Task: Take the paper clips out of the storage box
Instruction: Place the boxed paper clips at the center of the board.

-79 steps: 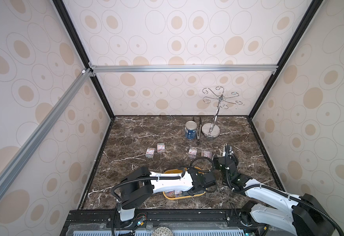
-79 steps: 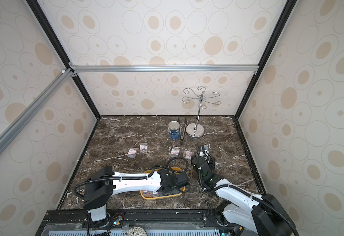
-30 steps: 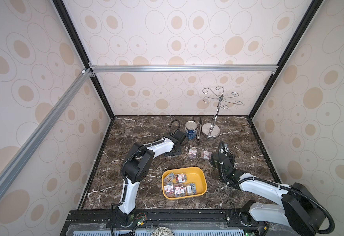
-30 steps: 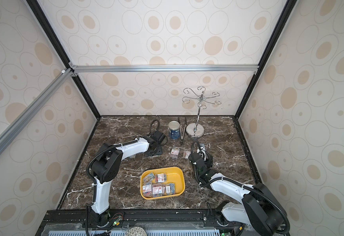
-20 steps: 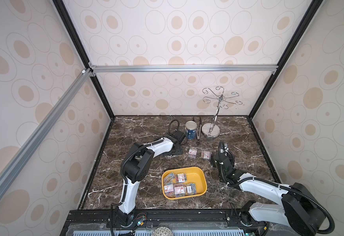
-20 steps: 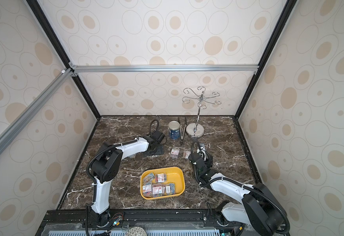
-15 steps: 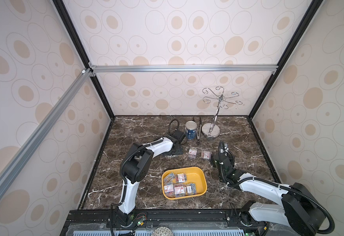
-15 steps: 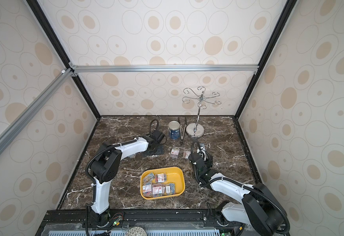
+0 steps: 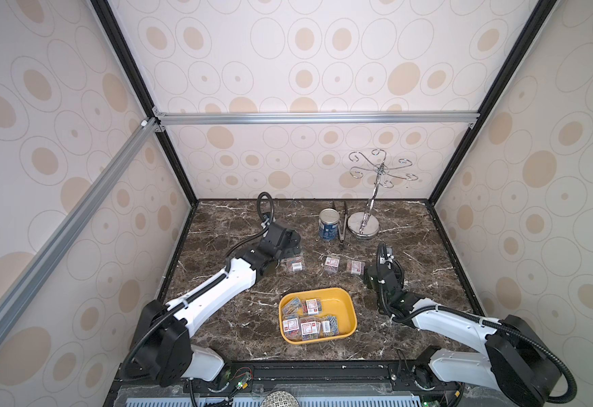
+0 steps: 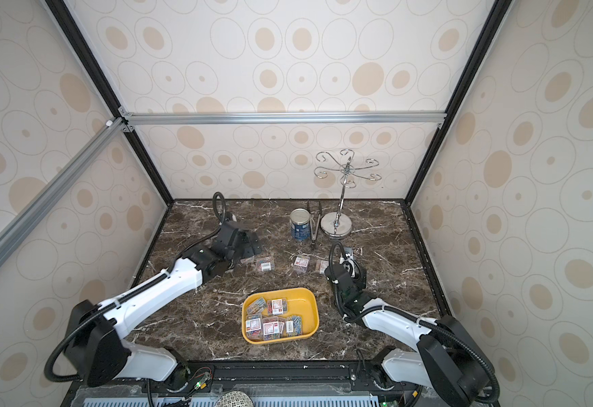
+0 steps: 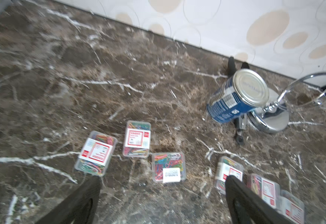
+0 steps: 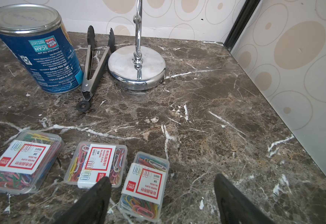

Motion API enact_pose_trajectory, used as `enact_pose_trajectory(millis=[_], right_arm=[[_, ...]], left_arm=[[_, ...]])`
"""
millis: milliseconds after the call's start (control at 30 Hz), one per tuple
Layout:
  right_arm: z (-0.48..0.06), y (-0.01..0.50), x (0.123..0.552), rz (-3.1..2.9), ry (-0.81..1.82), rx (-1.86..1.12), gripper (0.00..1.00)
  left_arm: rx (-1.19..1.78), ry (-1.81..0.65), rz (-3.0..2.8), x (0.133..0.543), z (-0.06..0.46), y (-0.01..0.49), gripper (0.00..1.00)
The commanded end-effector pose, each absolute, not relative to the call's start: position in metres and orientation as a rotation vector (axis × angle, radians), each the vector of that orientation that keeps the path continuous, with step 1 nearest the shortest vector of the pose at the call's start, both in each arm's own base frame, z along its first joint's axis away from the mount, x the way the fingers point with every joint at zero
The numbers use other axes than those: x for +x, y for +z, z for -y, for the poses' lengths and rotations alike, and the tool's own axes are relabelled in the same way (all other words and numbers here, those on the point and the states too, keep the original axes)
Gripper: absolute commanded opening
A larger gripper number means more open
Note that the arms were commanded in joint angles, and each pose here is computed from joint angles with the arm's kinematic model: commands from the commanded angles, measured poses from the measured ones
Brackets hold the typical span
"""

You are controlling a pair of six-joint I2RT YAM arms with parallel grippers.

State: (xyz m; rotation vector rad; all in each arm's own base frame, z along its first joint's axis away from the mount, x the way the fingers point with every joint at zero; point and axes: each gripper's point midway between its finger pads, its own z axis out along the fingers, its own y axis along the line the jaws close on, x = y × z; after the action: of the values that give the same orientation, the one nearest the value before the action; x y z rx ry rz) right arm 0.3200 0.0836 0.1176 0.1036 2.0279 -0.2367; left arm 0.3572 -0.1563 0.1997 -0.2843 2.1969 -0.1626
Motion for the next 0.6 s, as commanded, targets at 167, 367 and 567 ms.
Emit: enact_pose_trajectory(millis=[167,367,567], right_arm=[[-0.087,0.126,0.318,-2.006,-0.256,0.093,0.83],[-0.103,0.129,0.313,-2.043,-0.219,0.042,0.78],[-0.165,0.145,0.288,-2.047,-0.176,-0.169,0.78]], left_arm=[[-0.298,0.302,-1.956,0.322,0.061,0.175,1.0],[-0.291,0.235,-1.869,0.311,0.044,0.147,1.0],[-0.3,0.254,-1.908,0.32,0.044,0.135,1.0]])
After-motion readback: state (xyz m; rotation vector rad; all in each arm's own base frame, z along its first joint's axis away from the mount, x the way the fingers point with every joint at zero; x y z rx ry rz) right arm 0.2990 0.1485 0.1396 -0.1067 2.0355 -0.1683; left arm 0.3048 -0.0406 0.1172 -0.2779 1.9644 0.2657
